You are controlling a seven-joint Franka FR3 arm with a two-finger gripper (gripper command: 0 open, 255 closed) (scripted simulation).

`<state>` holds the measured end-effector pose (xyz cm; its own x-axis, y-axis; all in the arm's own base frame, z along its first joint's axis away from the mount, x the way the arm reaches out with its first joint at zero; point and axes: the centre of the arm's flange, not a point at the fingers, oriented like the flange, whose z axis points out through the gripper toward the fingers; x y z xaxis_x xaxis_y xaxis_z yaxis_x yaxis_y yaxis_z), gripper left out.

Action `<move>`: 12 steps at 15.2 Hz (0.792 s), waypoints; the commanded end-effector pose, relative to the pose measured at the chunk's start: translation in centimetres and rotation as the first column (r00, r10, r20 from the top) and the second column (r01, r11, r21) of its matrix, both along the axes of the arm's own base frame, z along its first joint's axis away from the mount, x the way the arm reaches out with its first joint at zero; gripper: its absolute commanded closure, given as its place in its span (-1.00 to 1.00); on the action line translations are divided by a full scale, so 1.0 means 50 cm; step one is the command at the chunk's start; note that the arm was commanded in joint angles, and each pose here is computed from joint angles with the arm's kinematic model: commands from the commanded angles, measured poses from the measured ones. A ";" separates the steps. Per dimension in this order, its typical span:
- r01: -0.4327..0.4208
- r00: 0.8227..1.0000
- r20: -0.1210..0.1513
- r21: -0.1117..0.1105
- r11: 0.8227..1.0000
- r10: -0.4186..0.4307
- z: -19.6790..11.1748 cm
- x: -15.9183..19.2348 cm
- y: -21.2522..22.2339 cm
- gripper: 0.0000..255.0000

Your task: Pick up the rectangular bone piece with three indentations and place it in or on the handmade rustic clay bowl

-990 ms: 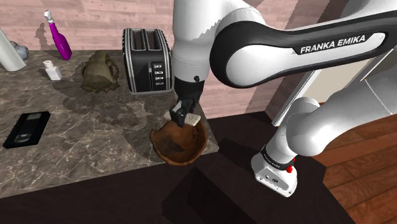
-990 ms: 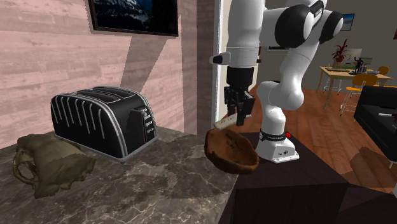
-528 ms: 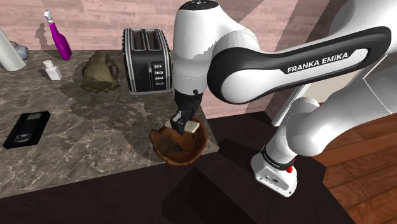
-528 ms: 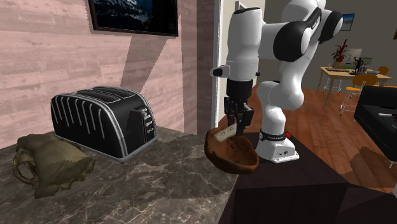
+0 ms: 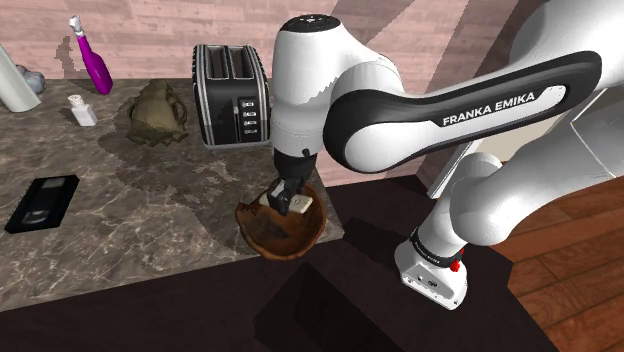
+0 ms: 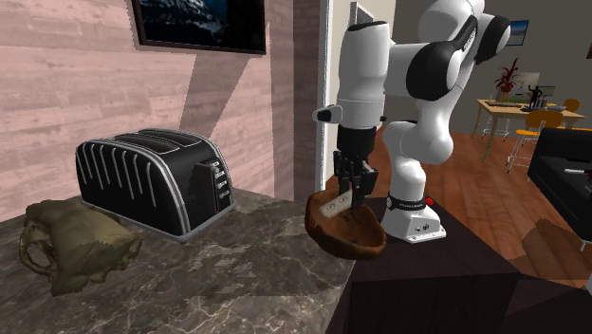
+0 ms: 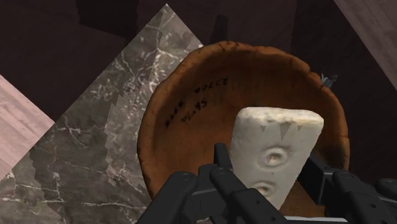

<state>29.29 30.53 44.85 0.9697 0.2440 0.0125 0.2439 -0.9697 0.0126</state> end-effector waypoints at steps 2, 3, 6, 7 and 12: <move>0.000 1.000 0.000 0.000 1.000 0.000 0.000 0.000 0.000 -1.00; 0.000 1.000 0.000 0.000 1.000 0.000 0.000 0.000 0.000 -1.00; 0.000 1.000 0.000 0.000 1.000 0.000 0.000 0.000 0.000 -1.00; 0.000 1.000 0.000 0.000 1.000 0.000 0.000 0.000 0.000 -1.00; 0.000 1.000 0.000 0.000 1.000 0.000 0.100 -0.002 0.001 -1.00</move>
<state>29.41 30.67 49.24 0.9697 0.2438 0.0138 0.2436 -0.9698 0.0122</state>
